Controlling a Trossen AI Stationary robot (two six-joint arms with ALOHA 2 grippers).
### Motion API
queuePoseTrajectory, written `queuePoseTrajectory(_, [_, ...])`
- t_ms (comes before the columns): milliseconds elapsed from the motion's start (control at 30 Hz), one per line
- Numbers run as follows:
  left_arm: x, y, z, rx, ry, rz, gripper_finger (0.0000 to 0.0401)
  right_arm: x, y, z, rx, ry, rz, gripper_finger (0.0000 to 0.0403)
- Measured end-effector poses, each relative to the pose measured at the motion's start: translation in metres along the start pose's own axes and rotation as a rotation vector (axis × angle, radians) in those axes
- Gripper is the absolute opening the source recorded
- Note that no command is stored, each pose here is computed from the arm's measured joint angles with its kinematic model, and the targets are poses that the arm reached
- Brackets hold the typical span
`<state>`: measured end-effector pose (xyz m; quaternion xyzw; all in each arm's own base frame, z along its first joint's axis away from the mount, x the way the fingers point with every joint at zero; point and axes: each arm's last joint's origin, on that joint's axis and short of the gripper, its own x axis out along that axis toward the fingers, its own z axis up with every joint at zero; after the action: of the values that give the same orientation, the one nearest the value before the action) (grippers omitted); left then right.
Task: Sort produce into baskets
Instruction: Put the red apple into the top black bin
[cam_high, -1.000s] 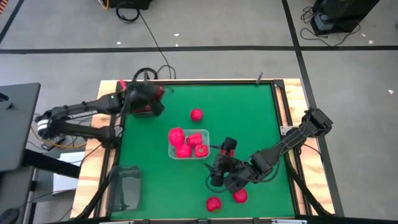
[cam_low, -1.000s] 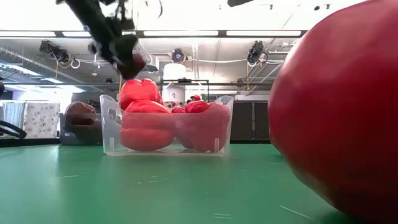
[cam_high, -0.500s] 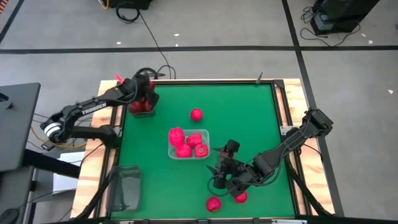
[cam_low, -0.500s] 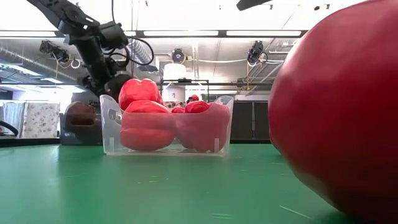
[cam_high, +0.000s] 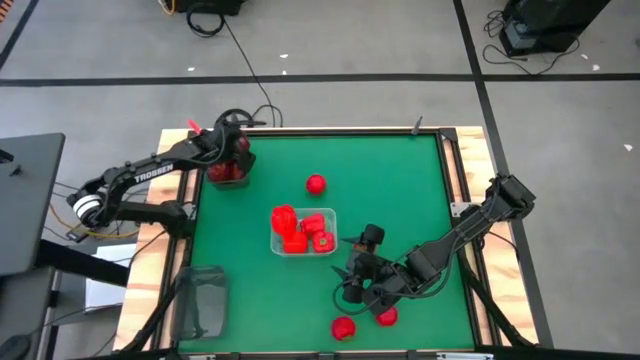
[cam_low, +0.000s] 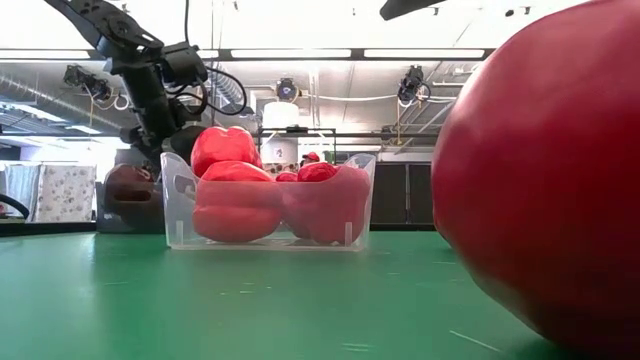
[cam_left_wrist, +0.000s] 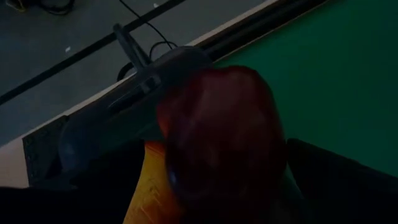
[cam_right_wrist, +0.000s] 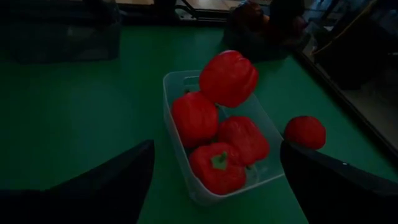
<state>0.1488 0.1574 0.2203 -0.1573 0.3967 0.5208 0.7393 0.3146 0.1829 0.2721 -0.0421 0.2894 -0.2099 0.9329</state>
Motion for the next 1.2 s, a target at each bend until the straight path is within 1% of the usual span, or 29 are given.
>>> queuePoseTrajectory(100, [-0.001, 0.0, 0.001, -0.011, -0.012, 0.005, 0.0396, 0.0, 0.0, 0.0, -0.004, 0.001, -0.001, 0.0356])
queuePoseTrajectory(200, [-0.008, 0.003, 0.005, -0.039, -0.047, 0.023, 0.0396, 0.0, 0.0, -0.001, -0.012, 0.004, -0.003, 0.0356])
queuePoseTrajectory(367, [-0.033, 0.012, 0.014, -0.102, -0.127, 0.014, 0.0396, 0.002, -0.003, -0.002, -0.036, 0.019, -0.016, 0.0356])
queuePoseTrajectory(500, [-0.055, 0.018, 0.012, -0.107, -0.162, -0.003, 0.0396, 0.009, -0.009, 0.001, -0.04, 0.032, -0.041, 0.0356])
queuePoseTrajectory(567, [-0.066, 0.019, 0.009, -0.073, -0.185, -0.037, 0.0396, 0.013, -0.014, 0.001, -0.052, 0.044, -0.06, 0.0356])
queuePoseTrajectory(667, [-0.083, 0.017, 0.002, -0.019, -0.221, -0.128, 0.0395, 0.022, -0.024, 0.003, -0.059, 0.074, -0.1, 0.0356])
queuePoseTrajectory(733, [-0.094, 0.015, -0.002, -0.001, -0.259, -0.185, 0.0395, 0.031, -0.034, 0.004, -0.057, 0.102, -0.127, 0.0356])
queuePoseTrajectory(833, [-0.109, 0.011, -0.007, 0.019, -0.318, -0.255, 0.0395, 0.044, -0.047, 0.008, -0.048, 0.147, -0.134, 0.0356])
queuePoseTrajectory(933, [-0.119, 0.01, -0.011, 0.028, -0.352, -0.287, 0.0395, 0.055, -0.06, 0.011, -0.035, 0.184, -0.13, 0.0353])
queuePoseTrajectory(1033, [-0.123, 0.007, -0.014, 0.032, -0.358, -0.316, 0.0395, 0.063, -0.069, 0.013, -0.025, 0.212, -0.122, 0.0348])
queuePoseTrajectory(1200, [-0.126, 0.001, -0.018, 0.073, -0.35, -0.354, 0.0395, 0.068, -0.075, 0.013, -0.035, 0.246, -0.115, 0.0346])
